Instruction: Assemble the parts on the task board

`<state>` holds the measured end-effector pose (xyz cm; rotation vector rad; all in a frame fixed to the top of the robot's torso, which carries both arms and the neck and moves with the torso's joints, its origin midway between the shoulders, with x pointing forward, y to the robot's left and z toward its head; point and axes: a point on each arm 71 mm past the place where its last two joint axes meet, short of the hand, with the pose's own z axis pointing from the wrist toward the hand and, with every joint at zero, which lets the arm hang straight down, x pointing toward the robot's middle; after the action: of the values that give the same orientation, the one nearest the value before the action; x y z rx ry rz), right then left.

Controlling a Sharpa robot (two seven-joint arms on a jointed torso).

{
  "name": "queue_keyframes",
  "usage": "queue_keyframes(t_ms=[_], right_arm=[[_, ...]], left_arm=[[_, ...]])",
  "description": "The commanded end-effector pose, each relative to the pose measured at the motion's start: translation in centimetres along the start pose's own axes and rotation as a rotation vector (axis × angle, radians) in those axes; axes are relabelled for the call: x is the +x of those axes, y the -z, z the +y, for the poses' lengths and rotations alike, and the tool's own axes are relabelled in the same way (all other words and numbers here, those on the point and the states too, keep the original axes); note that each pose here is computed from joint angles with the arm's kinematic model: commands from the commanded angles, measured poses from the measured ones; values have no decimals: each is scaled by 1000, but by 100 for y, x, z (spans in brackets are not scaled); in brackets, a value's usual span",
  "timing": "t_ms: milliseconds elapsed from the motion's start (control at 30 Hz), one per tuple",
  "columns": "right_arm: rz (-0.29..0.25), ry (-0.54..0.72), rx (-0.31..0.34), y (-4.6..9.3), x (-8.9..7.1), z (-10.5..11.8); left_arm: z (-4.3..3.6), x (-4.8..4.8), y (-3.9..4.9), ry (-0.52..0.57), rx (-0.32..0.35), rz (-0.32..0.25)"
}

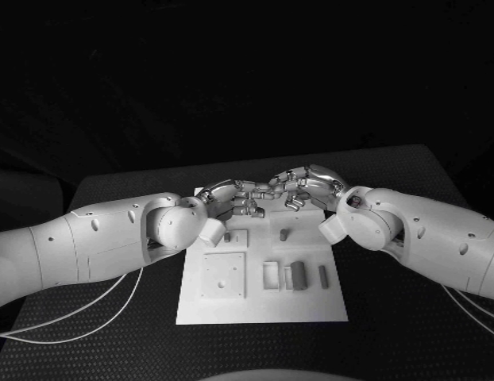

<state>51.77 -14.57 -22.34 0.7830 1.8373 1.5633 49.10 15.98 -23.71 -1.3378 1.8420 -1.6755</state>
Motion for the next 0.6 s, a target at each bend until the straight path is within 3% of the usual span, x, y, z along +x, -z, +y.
queue_keyframes(t_ms=[33, 600], right_arm=[[23, 17, -10, -3, 24, 4], [39, 103, 2, -6, 33, -11]], left_arm=[[9, 31, -13, -9, -15, 7], [1, 37, -26, -11, -3, -1]])
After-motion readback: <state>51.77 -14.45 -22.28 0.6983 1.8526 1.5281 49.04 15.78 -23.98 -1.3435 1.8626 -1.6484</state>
